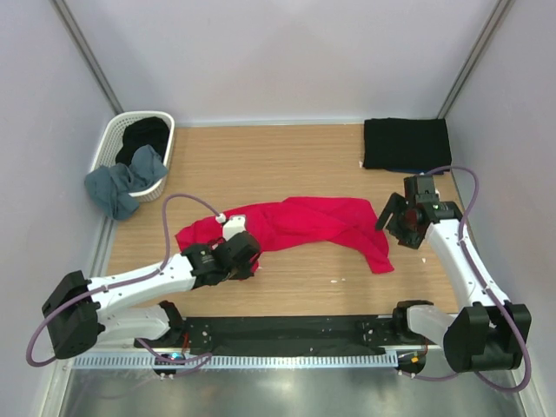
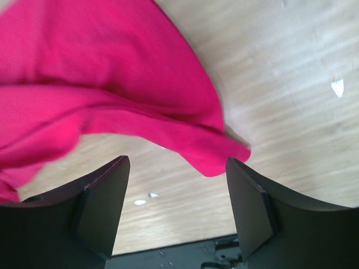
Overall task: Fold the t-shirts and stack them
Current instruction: Flatten the tshirt out
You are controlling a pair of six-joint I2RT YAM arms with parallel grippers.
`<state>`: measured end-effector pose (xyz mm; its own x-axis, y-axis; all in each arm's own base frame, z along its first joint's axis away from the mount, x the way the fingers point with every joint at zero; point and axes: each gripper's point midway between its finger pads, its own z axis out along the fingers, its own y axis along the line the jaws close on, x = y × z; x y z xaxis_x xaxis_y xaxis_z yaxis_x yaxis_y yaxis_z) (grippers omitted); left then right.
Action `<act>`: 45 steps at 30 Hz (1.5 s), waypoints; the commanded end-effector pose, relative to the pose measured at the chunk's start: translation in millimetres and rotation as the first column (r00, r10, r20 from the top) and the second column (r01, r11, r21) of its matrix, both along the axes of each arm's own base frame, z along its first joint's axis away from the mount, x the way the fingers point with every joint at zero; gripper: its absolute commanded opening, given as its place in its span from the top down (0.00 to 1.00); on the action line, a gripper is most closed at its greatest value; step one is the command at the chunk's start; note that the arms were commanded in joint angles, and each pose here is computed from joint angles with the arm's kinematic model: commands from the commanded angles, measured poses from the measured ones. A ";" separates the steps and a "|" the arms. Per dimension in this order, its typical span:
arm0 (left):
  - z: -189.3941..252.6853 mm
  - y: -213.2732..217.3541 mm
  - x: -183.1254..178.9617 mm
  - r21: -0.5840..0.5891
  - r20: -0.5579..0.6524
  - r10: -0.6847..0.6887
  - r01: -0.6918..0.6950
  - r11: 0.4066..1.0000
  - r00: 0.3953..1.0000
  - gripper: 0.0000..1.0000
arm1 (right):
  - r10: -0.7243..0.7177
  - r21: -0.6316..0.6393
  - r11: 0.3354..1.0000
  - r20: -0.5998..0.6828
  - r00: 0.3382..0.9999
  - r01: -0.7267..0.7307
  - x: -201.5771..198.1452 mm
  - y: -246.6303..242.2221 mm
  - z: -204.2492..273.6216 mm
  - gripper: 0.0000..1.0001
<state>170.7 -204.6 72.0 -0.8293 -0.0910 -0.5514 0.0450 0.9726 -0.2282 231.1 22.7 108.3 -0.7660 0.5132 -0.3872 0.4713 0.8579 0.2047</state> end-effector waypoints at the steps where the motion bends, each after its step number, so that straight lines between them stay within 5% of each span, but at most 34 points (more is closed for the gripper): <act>1: 13.4 10.6 -6.8 -0.049 0.005 0.071 -0.070 0.996 0.997 0.92 | 0.034 0.001 0.999 0.128 0.991 -0.034 39.0 2.8 30.4 0.24; 4: 35.6 34.7 -2.5 -0.037 0.070 0.158 -0.156 0.987 0.985 0.50 | 0.053 0.050 0.997 0.147 0.988 -0.060 56.1 13.2 27.1 0.24; 5: 47.1 38.6 0.7 -0.052 0.098 0.182 -0.178 0.983 0.978 0.21 | 0.049 0.063 0.996 0.150 0.987 -0.059 58.6 15.7 24.7 0.24; 8: 65.4 58.6 11.5 -0.068 0.172 0.273 -0.265 0.962 0.946 0.06 | 0.056 0.092 0.993 0.153 0.987 -0.071 67.3 22.3 16.8 0.24; 15: 57.6 74.6 67.9 -0.189 0.114 0.411 -0.386 0.903 0.904 0.14 | 0.104 0.120 0.986 0.120 0.987 -0.119 74.6 37.0 -0.6 0.24; 23: 67.3 53.7 122.9 -0.312 0.088 0.346 -0.304 0.900 0.934 0.45 | 0.145 0.129 0.979 0.095 0.985 -0.156 76.6 47.1 -12.3 0.24; 31: 9.3 73.5 125.7 -0.197 0.014 0.445 -0.434 0.879 0.896 0.45 | 0.166 0.134 0.975 0.077 0.983 -0.175 77.6 51.9 -17.8 0.25; 45: -15.9 98.2 127.2 -0.294 0.044 0.516 -0.482 0.825 0.856 0.50 | 0.184 0.120 0.974 0.070 0.980 -0.191 76.5 52.3 -19.2 0.25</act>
